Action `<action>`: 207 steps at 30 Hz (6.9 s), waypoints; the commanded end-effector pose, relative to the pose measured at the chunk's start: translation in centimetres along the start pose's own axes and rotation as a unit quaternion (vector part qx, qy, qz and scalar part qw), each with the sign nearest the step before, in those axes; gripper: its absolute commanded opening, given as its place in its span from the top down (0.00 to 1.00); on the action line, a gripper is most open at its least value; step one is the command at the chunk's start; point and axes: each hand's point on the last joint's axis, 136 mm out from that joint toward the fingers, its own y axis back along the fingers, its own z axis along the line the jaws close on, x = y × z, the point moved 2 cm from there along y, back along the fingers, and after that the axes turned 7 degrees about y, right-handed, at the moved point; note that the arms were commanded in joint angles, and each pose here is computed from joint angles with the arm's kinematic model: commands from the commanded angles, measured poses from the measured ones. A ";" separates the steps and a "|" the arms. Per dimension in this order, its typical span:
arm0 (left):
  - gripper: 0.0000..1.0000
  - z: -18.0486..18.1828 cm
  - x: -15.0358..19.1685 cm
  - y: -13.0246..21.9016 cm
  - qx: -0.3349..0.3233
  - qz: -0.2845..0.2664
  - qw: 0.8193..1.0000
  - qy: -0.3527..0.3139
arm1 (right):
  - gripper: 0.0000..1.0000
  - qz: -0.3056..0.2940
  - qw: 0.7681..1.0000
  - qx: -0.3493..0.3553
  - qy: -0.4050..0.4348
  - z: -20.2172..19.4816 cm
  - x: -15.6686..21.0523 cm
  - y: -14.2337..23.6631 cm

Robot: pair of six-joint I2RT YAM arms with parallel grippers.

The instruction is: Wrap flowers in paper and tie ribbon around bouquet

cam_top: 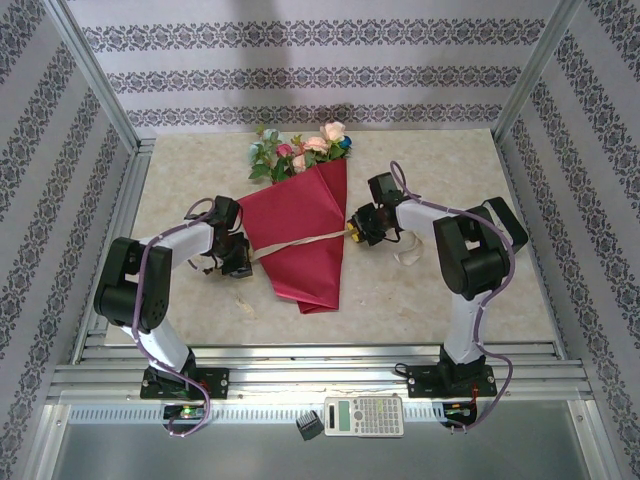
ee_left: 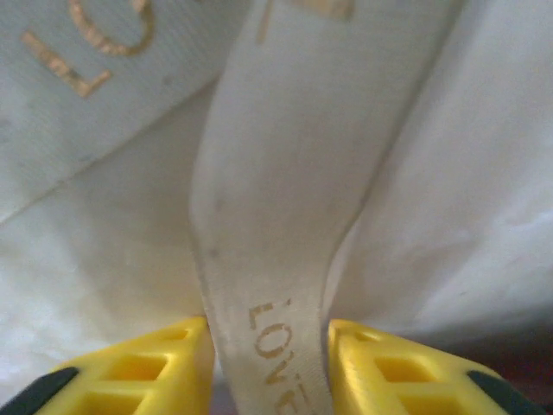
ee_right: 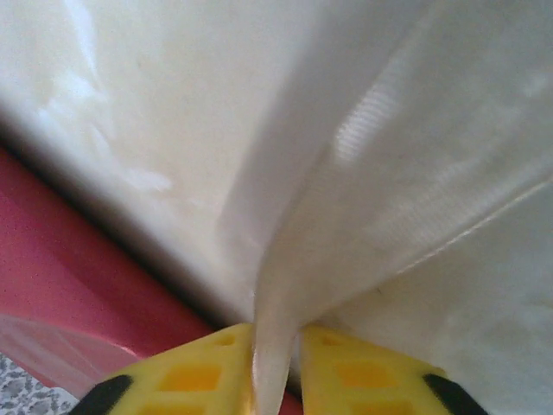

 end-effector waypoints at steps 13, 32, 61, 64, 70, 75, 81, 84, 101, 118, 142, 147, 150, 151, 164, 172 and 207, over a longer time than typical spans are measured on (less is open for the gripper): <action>1.00 4.4 0.7 2.5 -0.041 0.062 0.944 -0.322 | 1.00 0.092 0.986 0.049 0.133 -7.0 8.5 4.7; 1.00 11.1 -4.4 2.5 -0.176 -0.021 0.875 -0.450 | 0.55 0.096 0.927 0.081 0.353 -9.7 12.4 7.4; 1.00 9.2 -2.9 2.8 -0.141 -0.023 0.892 -0.430 | 0.55 0.148 0.915 -0.092 0.364 -5.5 14.2 1.7; 1.00 9.1 -2.8 2.7 -0.139 -0.022 0.892 -0.430 | 0.55 0.155 0.918 -0.083 0.355 -6.2 14.0 1.0; 1.00 8.8 -2.8 2.3 -0.138 -0.022 0.893 -0.428 | 0.59 0.171 0.921 -0.090 0.338 -6.1 14.3 -0.7; 1.00 8.2 -2.5 1.8 -0.132 -0.020 0.894 -0.428 | 0.87 0.161 0.929 -0.110 0.314 -4.3 13.8 -0.5; 1.00 5.8 -2.6 0.7 -0.105 -0.024 0.908 -0.405 | 1.00 0.152 0.937 -0.139 0.281 -1.7 13.2 2.0; 1.00 3.6 -2.8 0.0 -0.073 -0.015 0.923 -0.377 | 1.00 0.160 0.939 -0.153 0.262 -0.7 13.3 3.0; 1.00 -15.2 -2.3 2.0 0.090 -0.019 0.949 -0.303 | 1.00 0.194 0.939 -0.140 0.247 -1.5 15.6 5.5; 0.46 -8.5 -3.2 8.1 0.048 -0.028 0.950 -0.308 | 0.45 0.024 0.974 0.073 0.213 -7.3 6.7 9.3; 0.41 -4.2 -6.3 7.4 0.001 -0.003 0.952 -0.307 | 0.41 -0.072 0.996 0.052 -0.015 -6.2 0.5 10.2; 0.44 -4.2 -6.3 7.2 0.005 -0.003 0.954 -0.301 | 0.45 -0.057 0.993 0.066 -0.081 -4.5 0.4 7.0; 0.44 -4.4 -6.2 7.3 0.010 -0.002 0.953 -0.302 | 0.46 -0.067 0.989 0.074 -0.104 -4.0 -1.0 5.4; 0.44 -4.3 -6.2 7.4 0.011 -0.002 0.953 -0.303 | 0.46 -0.062 0.989 0.073 -0.111 -3.6 -1.3 4.7; 0.46 -4.1 -5.9 7.0 0.008 0.012 0.952 -0.306 | 1.00 -0.096 0.987 0.042 -0.125 2.5 -6.9 2.3; 0.47 -3.3 -6.6 6.8 -0.016 0.000 0.948 -0.317 | 1.00 -0.098 0.987 0.016 -0.126 5.8 -9.2 2.3; 0.72 -7.0 -1.4 -1.6 -0.001 0.037 0.991 -0.126 | 1.00 -0.087 0.990 0.018 -0.113 3.0 -8.3 2.7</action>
